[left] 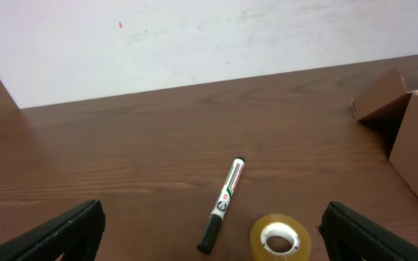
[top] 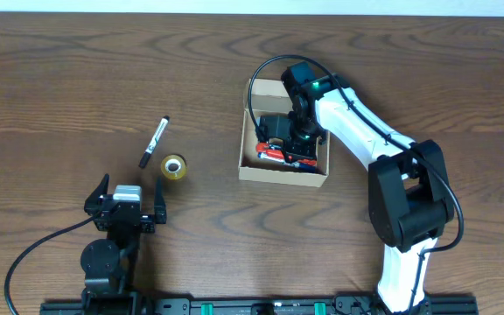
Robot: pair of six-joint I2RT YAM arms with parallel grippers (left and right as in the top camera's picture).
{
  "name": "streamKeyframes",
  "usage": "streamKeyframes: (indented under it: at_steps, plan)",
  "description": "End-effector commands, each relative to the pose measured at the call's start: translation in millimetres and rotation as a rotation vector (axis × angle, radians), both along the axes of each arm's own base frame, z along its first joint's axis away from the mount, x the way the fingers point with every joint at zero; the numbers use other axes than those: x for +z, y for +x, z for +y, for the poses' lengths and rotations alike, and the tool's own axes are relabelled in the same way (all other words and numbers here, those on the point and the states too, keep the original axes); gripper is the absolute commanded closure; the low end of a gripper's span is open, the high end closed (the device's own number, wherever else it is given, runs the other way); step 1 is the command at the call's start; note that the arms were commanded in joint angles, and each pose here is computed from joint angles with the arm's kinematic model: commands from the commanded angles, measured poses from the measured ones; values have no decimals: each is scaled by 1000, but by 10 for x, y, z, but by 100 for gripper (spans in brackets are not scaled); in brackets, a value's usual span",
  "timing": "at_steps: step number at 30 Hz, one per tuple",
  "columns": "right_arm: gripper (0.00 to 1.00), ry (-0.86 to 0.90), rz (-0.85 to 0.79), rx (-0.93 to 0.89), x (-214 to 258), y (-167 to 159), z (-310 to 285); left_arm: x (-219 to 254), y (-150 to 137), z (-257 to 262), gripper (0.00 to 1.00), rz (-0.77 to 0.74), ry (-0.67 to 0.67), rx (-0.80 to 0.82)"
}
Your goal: Pack container
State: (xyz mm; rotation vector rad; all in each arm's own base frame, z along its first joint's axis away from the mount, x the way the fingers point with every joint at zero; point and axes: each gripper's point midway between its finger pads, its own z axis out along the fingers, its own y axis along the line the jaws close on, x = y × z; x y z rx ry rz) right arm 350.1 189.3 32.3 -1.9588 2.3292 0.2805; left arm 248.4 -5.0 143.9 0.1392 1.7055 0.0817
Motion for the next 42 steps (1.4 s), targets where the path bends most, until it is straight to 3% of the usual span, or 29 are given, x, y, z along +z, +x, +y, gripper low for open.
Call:
streamKeyframes:
  at_steps: [1,7,13,16,25,30,33,36,42]
  plan:
    - [82,11,-1,-11,19,1,59,-38,-2,9,5,6,-5,3]
    - [63,17,-10,-83,96,31,70,-42,-3,10,5,8,-16,5]
    - [50,88,-130,-147,658,203,151,81,-62,176,5,28,-400,163]
    - [36,150,-230,-202,1133,324,186,257,-164,184,5,66,-451,186]
    - [39,242,-597,-362,2430,600,-158,1352,-337,79,5,47,-460,118]
    - [39,336,-793,-712,3112,803,-771,1808,-174,-253,5,107,-399,-81]
    - [34,433,-848,-947,3413,866,-1201,1685,-7,-351,5,269,-307,-135]
    - [32,470,-879,-1113,3550,873,-1635,1286,139,-350,5,554,-240,-126]
    - [33,415,-834,-1219,3402,801,-2026,763,306,-316,5,1076,-235,-64]
